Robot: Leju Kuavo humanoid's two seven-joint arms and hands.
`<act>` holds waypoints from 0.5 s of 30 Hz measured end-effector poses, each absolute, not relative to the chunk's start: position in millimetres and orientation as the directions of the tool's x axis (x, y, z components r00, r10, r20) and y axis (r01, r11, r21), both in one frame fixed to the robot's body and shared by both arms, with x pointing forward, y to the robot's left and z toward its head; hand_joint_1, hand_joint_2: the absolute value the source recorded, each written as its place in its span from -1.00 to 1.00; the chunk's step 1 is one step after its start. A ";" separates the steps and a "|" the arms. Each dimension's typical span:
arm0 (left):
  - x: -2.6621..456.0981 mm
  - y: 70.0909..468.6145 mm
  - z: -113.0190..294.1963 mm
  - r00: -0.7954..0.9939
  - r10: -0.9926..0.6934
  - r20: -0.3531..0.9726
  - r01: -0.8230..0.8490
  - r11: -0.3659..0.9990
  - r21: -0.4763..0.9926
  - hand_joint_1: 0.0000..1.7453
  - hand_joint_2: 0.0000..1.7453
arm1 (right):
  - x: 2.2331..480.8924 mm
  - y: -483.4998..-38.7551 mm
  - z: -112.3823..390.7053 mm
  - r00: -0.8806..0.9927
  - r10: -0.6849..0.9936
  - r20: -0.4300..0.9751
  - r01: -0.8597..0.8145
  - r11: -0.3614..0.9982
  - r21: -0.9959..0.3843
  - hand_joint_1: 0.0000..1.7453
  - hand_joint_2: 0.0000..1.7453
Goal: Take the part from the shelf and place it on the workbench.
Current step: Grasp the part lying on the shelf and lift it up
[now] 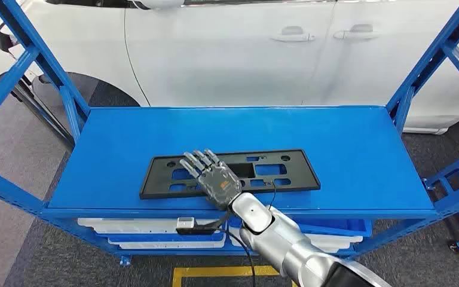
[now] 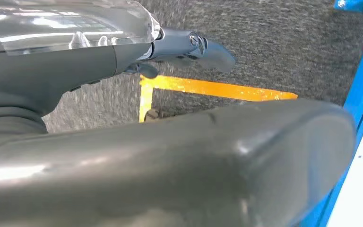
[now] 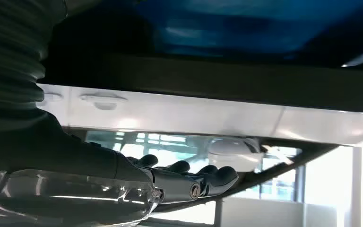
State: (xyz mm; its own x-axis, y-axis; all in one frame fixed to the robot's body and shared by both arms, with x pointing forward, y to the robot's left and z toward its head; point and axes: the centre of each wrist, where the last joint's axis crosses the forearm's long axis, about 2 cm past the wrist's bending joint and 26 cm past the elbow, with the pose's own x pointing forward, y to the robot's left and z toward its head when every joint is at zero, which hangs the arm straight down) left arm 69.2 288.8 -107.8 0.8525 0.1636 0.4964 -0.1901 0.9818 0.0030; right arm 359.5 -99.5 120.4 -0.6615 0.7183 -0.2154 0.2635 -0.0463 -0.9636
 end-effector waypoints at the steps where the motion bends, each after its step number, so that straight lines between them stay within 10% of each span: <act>1: 68.9 289.1 -107.9 0.852 0.165 0.496 -0.192 0.981 0.003 -1.00 -1.00 | 360.7 -101.2 119.8 -0.654 0.725 -0.216 0.260 -0.053 -0.964 -1.00 1.00; 4: 66.9 289.9 -108.2 0.852 0.171 0.494 -0.199 0.980 0.005 -1.00 -1.00 | 367.4 -109.4 118.5 -0.613 0.760 -0.218 0.245 -0.081 -0.966 -0.99 1.00; 8: 67.3 291.8 -108.1 0.851 0.171 0.496 -0.201 0.979 0.007 -1.00 -1.00 | 379.1 -122.9 120.4 -0.546 0.808 -0.221 0.224 -0.114 -0.968 0.88 1.00; 15: 68.4 292.4 -108.0 0.849 0.178 0.498 -0.209 0.978 0.007 -1.00 -1.00 | 391.2 -146.4 118.9 -0.463 0.857 -0.226 0.162 -0.168 -0.972 1.00 1.00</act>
